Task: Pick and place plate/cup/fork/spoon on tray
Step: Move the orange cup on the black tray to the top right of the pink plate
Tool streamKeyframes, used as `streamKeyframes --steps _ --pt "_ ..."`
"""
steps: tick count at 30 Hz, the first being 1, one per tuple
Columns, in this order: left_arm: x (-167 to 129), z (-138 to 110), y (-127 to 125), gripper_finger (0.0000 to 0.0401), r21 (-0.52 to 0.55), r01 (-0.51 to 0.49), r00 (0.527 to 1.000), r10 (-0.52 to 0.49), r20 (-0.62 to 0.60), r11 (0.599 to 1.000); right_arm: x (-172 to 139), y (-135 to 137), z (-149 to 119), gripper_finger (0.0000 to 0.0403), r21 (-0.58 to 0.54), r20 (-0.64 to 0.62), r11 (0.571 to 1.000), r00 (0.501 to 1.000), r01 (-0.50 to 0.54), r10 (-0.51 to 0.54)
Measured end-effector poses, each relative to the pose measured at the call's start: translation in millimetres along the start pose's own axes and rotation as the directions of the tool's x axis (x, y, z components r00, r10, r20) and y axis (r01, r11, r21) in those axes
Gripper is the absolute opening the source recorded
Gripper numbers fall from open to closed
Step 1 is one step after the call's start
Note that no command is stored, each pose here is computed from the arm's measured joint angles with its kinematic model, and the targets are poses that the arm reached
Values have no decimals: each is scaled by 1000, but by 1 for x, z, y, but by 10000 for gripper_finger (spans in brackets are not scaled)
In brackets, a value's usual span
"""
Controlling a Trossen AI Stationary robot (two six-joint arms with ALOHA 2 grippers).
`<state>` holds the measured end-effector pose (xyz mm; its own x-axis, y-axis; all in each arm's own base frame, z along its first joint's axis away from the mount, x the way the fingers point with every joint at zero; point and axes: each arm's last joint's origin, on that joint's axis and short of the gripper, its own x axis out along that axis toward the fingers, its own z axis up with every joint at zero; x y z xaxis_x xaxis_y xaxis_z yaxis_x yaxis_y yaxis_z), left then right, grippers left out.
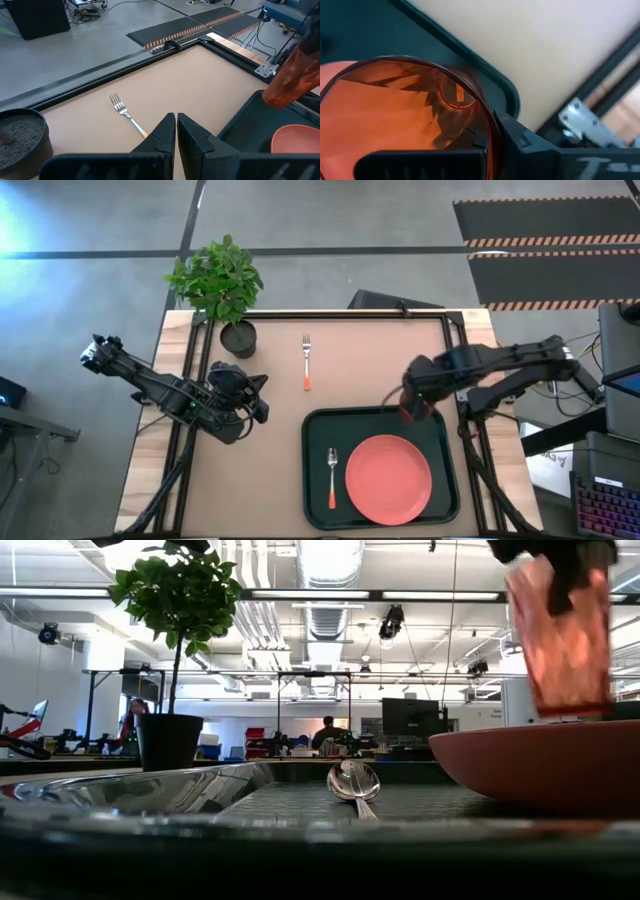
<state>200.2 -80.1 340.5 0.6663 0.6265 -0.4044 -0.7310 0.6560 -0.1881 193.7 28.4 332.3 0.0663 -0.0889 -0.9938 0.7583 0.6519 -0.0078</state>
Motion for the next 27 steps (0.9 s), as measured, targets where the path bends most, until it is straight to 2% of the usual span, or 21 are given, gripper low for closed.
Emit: streamKeyframes --steps 11,18,27 --pt "0 0 -1 0 -8 3 1000 -3 1 1000 43 -33 -33 8 134 -55 990 997 -42 49" --pt "0 1 -2 0 -23 11 1000 -11 6 1000 66 -38 -40 8 144 -86 985 991 -91 104" --pt "0 1 -2 0 -25 12 1000 -12 6 1000 70 -39 -42 12 125 -93 989 991 -80 92"
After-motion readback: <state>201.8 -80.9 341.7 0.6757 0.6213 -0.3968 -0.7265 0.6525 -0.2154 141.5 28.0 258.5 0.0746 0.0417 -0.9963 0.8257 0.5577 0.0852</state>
